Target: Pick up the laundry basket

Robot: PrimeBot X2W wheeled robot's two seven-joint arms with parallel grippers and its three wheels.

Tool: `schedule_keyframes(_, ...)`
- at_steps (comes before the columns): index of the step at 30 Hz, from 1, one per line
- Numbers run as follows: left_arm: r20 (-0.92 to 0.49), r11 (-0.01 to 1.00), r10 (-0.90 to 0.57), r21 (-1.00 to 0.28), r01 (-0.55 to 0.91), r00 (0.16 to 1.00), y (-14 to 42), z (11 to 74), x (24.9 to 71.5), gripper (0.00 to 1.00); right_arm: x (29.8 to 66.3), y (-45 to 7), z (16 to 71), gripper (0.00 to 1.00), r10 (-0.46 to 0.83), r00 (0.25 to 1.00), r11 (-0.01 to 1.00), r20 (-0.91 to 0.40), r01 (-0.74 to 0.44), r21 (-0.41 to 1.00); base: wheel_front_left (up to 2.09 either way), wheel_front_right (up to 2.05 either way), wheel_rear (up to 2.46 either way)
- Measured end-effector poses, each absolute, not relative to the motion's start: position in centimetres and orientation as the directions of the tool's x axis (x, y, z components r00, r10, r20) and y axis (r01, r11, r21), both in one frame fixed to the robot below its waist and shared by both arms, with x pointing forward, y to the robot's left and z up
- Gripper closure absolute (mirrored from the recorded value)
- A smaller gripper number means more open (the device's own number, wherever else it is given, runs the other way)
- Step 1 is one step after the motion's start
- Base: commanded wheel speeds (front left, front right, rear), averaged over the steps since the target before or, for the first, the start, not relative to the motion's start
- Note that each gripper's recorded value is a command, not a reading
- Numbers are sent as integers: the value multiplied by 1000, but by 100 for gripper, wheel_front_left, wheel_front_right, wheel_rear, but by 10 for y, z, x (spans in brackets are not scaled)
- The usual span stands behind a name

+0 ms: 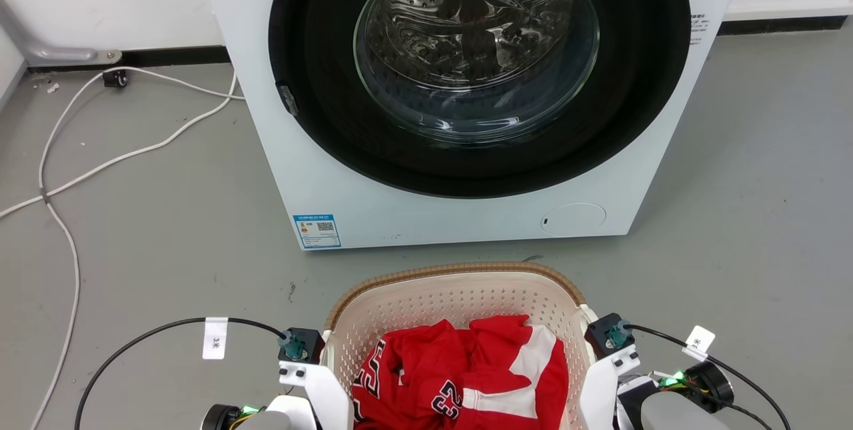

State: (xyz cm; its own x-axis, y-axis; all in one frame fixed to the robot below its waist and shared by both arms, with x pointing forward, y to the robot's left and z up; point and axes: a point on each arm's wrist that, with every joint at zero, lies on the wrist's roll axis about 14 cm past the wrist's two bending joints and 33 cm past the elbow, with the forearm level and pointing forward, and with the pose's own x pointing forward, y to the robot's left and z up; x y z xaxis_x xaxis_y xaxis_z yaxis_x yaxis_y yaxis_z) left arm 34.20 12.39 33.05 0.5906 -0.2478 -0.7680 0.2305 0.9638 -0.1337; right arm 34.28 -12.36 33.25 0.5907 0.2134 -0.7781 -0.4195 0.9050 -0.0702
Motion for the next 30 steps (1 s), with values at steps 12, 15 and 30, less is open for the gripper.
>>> schedule_keyframes(12,-764,962,-254,-135,238,593,122,331,343,100,341,-126,333,100,213,593,908,-777,-414,-68,0,0,0)
schedule_keyframes(15,-764,962,-255,-135,239,592,121,331,342,100,341,-126,332,100,212,592,908,-778,-414,-67,0,0,0)
schedule_keyframes(30,-766,961,-257,-141,237,589,121,329,341,100,340,-126,331,100,214,587,905,-781,-420,-68,0,0,0)
